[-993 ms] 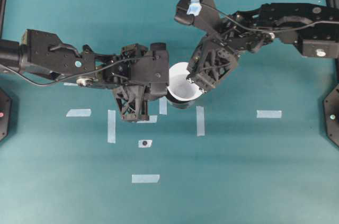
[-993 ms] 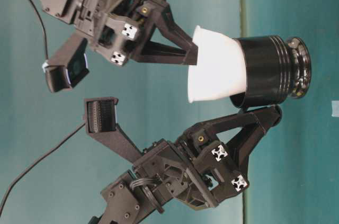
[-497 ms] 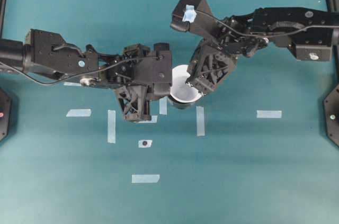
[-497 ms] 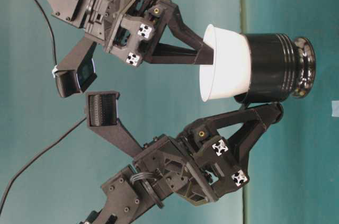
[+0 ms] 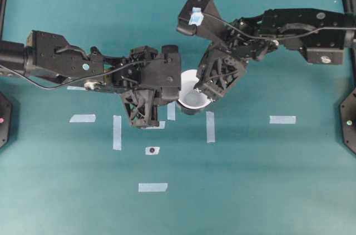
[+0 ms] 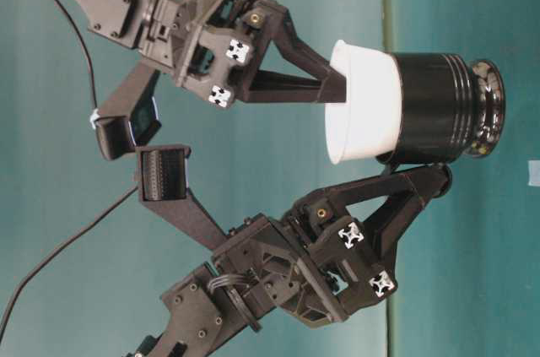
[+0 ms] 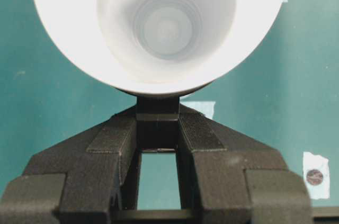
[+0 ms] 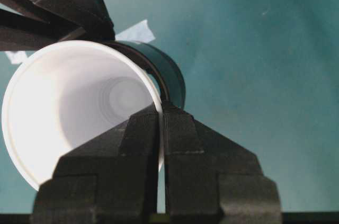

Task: Holding the cup holder with the left arm, the right arm places the cup into the cup holder.

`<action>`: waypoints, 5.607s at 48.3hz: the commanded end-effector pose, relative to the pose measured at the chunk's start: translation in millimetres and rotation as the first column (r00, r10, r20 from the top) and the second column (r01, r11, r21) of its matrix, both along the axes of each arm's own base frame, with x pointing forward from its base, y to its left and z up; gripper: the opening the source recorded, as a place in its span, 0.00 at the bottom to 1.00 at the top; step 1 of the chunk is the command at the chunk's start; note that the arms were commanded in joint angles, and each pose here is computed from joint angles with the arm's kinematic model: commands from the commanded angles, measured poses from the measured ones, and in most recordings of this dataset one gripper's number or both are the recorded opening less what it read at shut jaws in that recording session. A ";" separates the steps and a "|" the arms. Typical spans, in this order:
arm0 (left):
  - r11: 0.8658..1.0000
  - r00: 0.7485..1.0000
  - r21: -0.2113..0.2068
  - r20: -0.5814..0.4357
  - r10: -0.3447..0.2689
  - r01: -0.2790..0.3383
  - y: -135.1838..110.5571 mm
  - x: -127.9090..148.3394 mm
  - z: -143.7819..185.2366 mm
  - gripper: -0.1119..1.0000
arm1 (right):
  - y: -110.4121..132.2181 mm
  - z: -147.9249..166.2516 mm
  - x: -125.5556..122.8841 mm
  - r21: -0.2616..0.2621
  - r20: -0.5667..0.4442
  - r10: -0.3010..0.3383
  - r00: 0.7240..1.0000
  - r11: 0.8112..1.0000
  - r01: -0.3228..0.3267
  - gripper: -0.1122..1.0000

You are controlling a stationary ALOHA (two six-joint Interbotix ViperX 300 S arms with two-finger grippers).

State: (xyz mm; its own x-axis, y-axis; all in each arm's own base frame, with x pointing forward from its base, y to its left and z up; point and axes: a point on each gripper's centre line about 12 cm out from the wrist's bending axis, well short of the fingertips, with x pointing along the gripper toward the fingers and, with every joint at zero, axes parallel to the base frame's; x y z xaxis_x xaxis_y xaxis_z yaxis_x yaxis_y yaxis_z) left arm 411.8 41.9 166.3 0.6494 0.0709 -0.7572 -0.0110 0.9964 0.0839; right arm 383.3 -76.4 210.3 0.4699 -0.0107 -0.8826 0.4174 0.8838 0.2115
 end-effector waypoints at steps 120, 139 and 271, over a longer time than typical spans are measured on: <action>1.000 0.996 0.005 0.086 -0.004 0.004 -2.3 -1.7 -0.4 0.29 | 15.5 85.1 -70.2 -0.075 0.297 0.008 0.955 0.997 0.015 0.90; 1.000 0.995 0.006 0.101 -0.007 0.006 -2.7 1.9 -10.1 0.29 | 22.6 73.2 -92.0 -0.080 0.343 0.003 0.939 0.996 0.026 0.89; 1.000 0.998 0.008 0.064 -0.029 0.029 -10.4 -6.4 -24.9 0.95 | 23.3 54.6 -96.3 -0.062 0.318 -0.016 0.948 0.997 0.038 0.89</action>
